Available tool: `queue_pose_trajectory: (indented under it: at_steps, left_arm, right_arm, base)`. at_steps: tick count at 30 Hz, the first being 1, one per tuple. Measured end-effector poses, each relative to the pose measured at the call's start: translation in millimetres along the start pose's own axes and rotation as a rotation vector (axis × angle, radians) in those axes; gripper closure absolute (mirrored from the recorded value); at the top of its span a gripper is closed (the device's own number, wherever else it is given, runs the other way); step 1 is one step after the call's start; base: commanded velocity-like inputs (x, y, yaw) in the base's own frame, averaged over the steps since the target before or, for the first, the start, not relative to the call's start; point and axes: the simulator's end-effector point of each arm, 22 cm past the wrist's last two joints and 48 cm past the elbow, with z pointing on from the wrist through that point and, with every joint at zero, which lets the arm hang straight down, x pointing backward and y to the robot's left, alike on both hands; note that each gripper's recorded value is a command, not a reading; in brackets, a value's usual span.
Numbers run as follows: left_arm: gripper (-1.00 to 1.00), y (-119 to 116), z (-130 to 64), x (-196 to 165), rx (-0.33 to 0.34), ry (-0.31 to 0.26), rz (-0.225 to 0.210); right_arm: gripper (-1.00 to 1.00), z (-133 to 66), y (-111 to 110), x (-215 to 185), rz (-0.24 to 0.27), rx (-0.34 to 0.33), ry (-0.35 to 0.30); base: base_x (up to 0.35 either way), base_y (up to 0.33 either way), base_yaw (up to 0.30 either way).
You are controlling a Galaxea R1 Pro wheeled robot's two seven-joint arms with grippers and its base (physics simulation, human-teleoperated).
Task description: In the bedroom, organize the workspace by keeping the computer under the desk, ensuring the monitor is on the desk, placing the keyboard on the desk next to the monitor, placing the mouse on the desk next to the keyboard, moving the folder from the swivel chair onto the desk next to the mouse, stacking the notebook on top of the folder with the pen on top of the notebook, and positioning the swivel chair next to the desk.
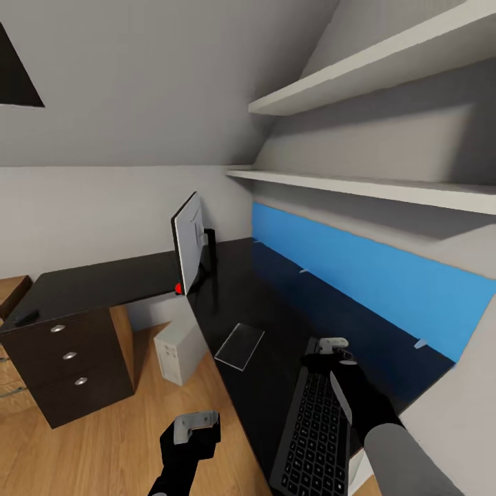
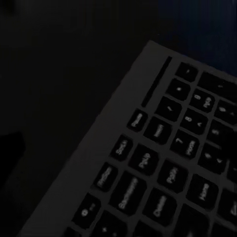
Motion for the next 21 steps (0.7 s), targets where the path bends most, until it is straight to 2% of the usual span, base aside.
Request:
queue_pose_trajectory:
  at_steps: [7,13,19,21]
  left_arm:
    - [-1.0,0.8,-2.4,-5.4,-0.003,0.002,-0.003]
    - [-1.0,2.8,-2.1,-5.7,-0.005,0.001,-0.002]
    - [-1.0,3.6,-1.8,-5.4,-0.007,0.002,-0.001]
    - [-1.0,4.3,-1.6,-4.8,-0.008,0.003,-0.002]
  right_arm:
    - [-1.0,-28.1,6.5,-7.0,0.01,0.003,-0.079]
    - [-1.0,-37.2,19.7,0.0,0.017,-0.011,-0.082]
    - [-1.0,-39.3,21.1,-2.2,0.018,-0.012,-0.089]
    - [-1.0,-45.2,17.9,-16.2,0.022,-0.006,-0.115]
  base:
    - [0.0,0.0,0.0]
    - [0.0,0.0,0.0]
    - [0.0,0.0,0.0]
    - [0.0,0.0,0.0]
